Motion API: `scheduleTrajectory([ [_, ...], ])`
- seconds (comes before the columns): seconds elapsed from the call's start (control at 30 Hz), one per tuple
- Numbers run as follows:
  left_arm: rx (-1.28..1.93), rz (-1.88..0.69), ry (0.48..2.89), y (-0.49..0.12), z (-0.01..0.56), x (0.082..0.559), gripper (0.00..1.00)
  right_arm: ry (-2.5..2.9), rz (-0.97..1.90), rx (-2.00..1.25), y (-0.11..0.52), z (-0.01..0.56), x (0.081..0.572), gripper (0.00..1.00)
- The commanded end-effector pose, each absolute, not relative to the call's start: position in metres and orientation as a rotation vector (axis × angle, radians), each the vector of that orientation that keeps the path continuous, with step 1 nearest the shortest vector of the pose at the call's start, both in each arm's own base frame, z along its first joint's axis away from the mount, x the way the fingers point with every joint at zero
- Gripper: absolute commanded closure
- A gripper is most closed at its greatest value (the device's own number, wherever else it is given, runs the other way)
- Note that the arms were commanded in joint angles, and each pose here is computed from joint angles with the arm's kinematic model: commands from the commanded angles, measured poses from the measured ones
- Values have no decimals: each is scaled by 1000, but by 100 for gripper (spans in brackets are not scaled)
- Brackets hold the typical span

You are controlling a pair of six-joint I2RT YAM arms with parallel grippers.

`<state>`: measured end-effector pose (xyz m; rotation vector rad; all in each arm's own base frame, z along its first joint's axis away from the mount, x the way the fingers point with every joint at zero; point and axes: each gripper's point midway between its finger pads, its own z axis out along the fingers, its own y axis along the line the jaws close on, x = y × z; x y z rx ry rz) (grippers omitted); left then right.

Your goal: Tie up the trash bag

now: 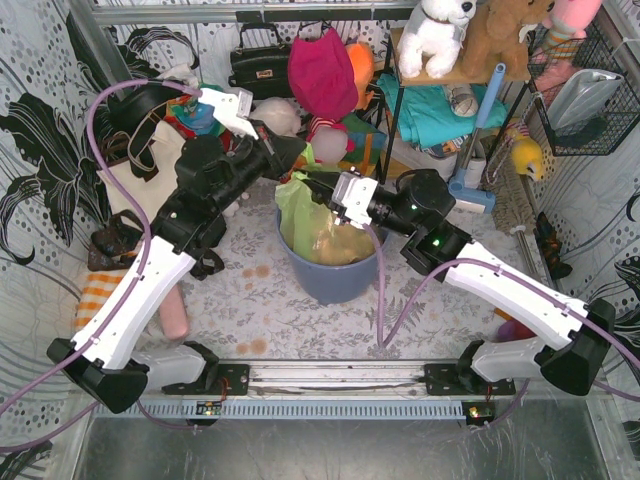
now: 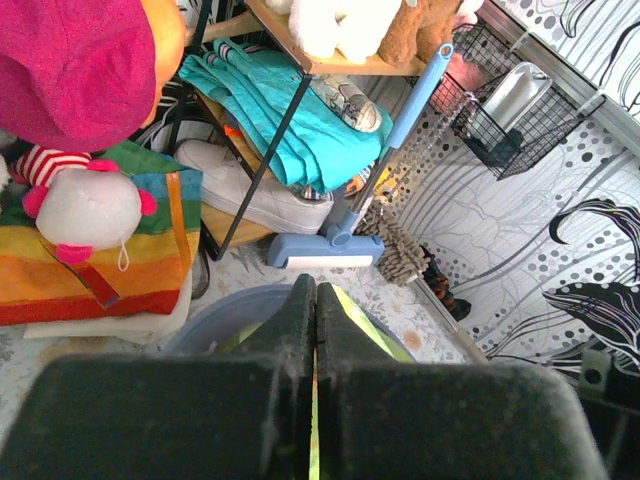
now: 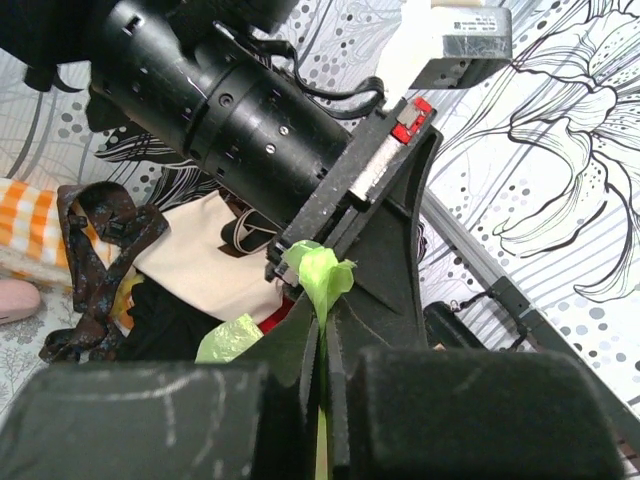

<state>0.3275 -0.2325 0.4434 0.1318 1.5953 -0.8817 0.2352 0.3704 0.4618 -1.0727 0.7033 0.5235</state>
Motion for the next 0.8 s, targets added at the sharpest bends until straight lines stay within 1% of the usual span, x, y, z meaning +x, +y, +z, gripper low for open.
scheduleTrajectory([
  [0.0, 128, -819, 1465, -228, 475, 347, 100, 599, 593, -1040, 359, 500, 208, 100],
  [0.2, 216, -835, 1340, -249, 489, 367, 100, 638, 765, -1094, 363, 485, 184, 100],
  [0.43, 249, -846, 1340, -261, 459, 379, 100, 792, 938, -1139, 359, 430, 158, 100],
  [0.77, 175, -689, 1434, -244, 400, 403, 100, 996, 1210, -1118, 346, 367, 120, 100],
])
